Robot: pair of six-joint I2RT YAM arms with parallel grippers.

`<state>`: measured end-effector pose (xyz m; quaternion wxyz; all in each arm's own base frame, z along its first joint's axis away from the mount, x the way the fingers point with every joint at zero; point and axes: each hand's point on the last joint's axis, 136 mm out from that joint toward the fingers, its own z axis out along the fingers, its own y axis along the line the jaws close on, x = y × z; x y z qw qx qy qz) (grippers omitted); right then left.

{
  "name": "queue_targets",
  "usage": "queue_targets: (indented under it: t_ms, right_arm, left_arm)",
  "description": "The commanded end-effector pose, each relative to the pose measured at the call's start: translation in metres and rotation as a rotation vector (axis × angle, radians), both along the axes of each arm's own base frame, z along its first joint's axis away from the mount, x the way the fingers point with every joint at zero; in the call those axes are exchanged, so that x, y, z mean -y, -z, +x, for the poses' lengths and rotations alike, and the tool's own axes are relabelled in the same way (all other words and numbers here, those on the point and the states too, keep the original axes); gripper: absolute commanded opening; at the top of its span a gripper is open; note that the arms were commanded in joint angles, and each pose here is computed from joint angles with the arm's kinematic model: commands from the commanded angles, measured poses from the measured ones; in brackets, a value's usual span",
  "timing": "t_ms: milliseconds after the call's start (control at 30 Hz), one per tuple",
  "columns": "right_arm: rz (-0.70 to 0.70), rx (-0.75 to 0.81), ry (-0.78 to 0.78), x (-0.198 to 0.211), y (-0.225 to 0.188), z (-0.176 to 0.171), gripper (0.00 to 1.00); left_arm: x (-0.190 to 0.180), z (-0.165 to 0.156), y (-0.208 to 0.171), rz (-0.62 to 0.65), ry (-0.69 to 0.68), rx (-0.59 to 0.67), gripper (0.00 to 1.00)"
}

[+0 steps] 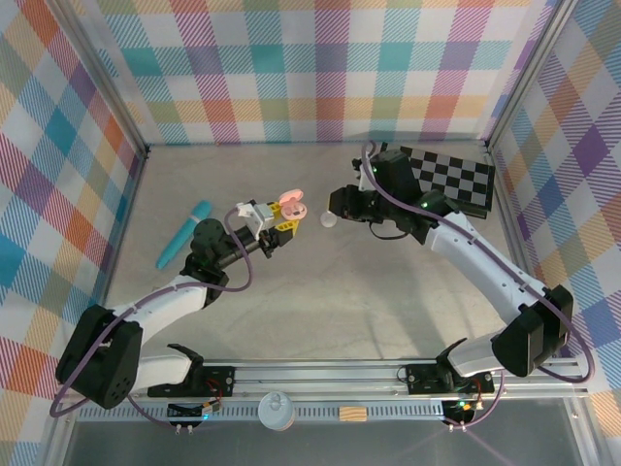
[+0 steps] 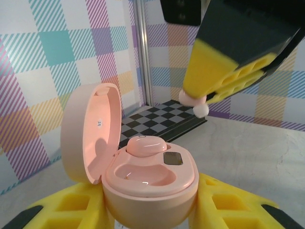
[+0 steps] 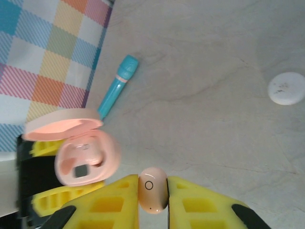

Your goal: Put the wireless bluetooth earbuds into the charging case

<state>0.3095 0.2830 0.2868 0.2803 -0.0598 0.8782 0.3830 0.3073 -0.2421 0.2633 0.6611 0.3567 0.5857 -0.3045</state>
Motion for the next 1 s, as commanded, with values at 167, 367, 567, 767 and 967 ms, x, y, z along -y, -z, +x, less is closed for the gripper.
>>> queue_targets:
  t_ms: [167,367,567,767,967]
  right_arm:
    - [0.025,0.094,-0.099,-0.035,-0.037,-0.009,0.18]
    - [0.031,0.103,-0.144,-0.06,-0.039,-0.003,0.18]
    - [0.032,0.078,-0.172,-0.076,-0.028,-0.001,0.19]
    - [0.031,0.053,-0.184,-0.084,-0.018,0.001,0.18]
    - [0.039,0.038,-0.201,-0.089,-0.015,-0.001,0.18]
  left_arm:
    - [0.006,0.001,-0.005,-0.002,0.001,0.065,0.36]
    - [0.006,0.002,-0.005,-0.004,-0.004,0.066,0.36]
    - [0.003,0.003,-0.005,0.0,-0.025,0.06,0.36]
    - [0.003,0.004,-0.005,0.006,-0.031,0.06,0.36]
    - [0.003,0.006,-0.004,0.011,-0.038,0.058,0.36]
